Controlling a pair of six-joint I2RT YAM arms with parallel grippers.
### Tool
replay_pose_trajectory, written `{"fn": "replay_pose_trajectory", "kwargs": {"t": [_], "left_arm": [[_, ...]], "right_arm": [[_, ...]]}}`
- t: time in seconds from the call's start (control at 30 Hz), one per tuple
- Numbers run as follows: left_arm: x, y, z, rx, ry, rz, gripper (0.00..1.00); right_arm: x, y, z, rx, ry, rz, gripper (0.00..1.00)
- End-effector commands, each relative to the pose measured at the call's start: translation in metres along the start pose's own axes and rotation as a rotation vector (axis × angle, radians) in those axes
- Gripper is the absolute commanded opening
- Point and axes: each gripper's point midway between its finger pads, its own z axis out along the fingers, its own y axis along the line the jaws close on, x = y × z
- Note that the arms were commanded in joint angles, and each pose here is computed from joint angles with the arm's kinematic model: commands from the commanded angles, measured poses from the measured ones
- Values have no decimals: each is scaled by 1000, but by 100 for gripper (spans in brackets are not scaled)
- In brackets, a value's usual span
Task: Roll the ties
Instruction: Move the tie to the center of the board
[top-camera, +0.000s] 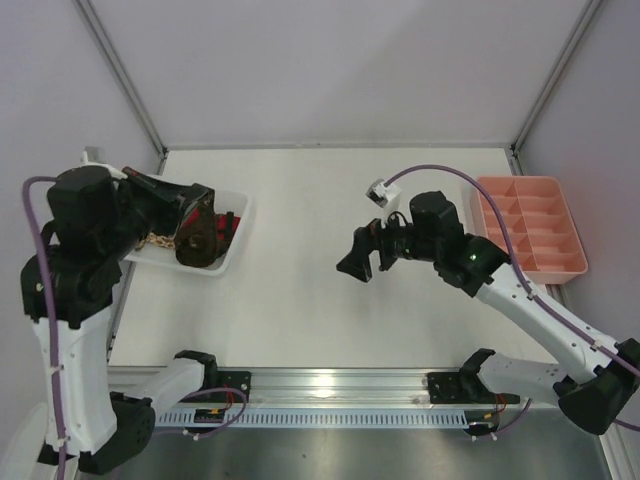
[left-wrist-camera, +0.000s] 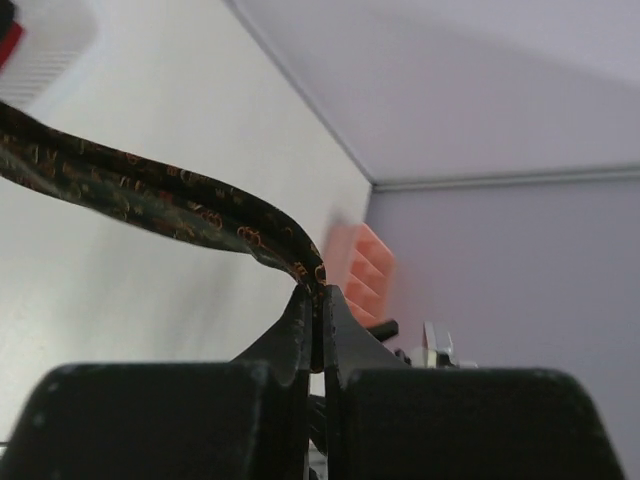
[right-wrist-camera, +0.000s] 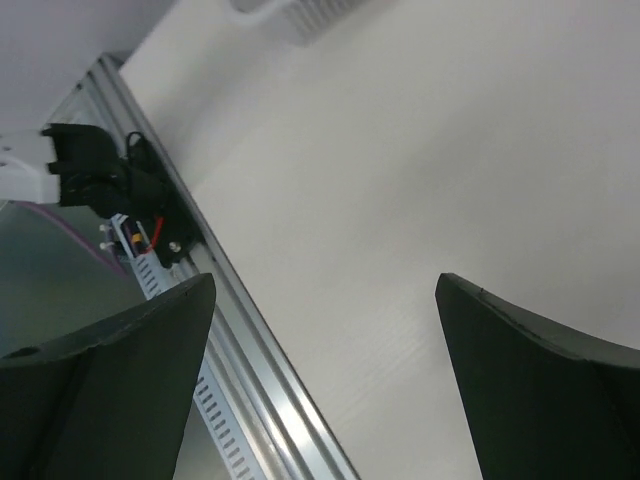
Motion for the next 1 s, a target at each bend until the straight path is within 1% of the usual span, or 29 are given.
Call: {"fn": "replay_pose_trajectory", "kwargs": {"t": [0.0,0.03,0.07,0.1,0.13,0.17,0.2,0.23,0.27,0.3,0.33,0.37,0.4,0.47,0.5,0.53,0.57,0.63,0.83,0.9,0.93,0.97], "left_arm": [[16,-43,-48,185,116,-56,0],[14,-49,-59,209,114,-57,0],[8,-65,-81,276,95,-62,1],[12,-74,-89,311,126,-65,0],[12,-81,-97,338,137,-91,0],[10,-89,-110,376,136,-105,0],[11,-99,-122,437,145,-111,0],[11,-106,-131,475,152,-143,0],[9,-110,-135,501,153,-161,1],[6,-121,-152,579,136,-161,0],[4,-127,-157,609,142,-193,0],[-1,-139,-168,671,128,-195,1],[-2,-145,-174,703,139,-205,0],[-8,-164,-195,802,148,-237,0],[-11,-172,-199,832,152,-245,0],[-14,-179,-214,880,153,-266,0],[-20,-189,-227,942,136,-268,0],[-29,-197,-246,1004,107,-301,0],[-52,-215,-295,1195,24,-352,0],[-57,-217,-308,1235,-4,-355,0],[-58,-218,-308,1237,-9,-359,1],[-60,-219,-312,1257,-20,-360,1]], "right_arm": [[-91,69,-13,-175,-322,-255,100],[-110,89,-19,-215,-368,-303,100],[-112,117,-16,-266,-377,-354,100],[-117,128,-5,-273,-379,-407,100],[-127,137,-3,-254,-407,-433,100],[-138,174,-13,-314,-449,-460,100],[-139,181,0,-307,-442,-495,100],[-144,190,2,-285,-461,-497,100],[-151,215,-3,-319,-490,-511,100],[-149,222,10,-314,-477,-519,100],[-155,224,14,-279,-490,-507,100],[-159,243,9,-302,-516,-507,100],[-155,250,19,-305,-506,-523,100],[-165,256,19,-231,-557,-521,100],[-164,256,25,-175,-562,-513,100],[-166,256,25,-150,-569,-498,100],[-169,254,25,-123,-575,-482,100],[-174,250,22,-82,-591,-455,100],[-180,249,13,-72,-613,-441,100],[-184,250,8,-79,-631,-428,100],[-183,253,6,-86,-635,-430,100],[-189,255,0,-78,-665,-428,100]]}}
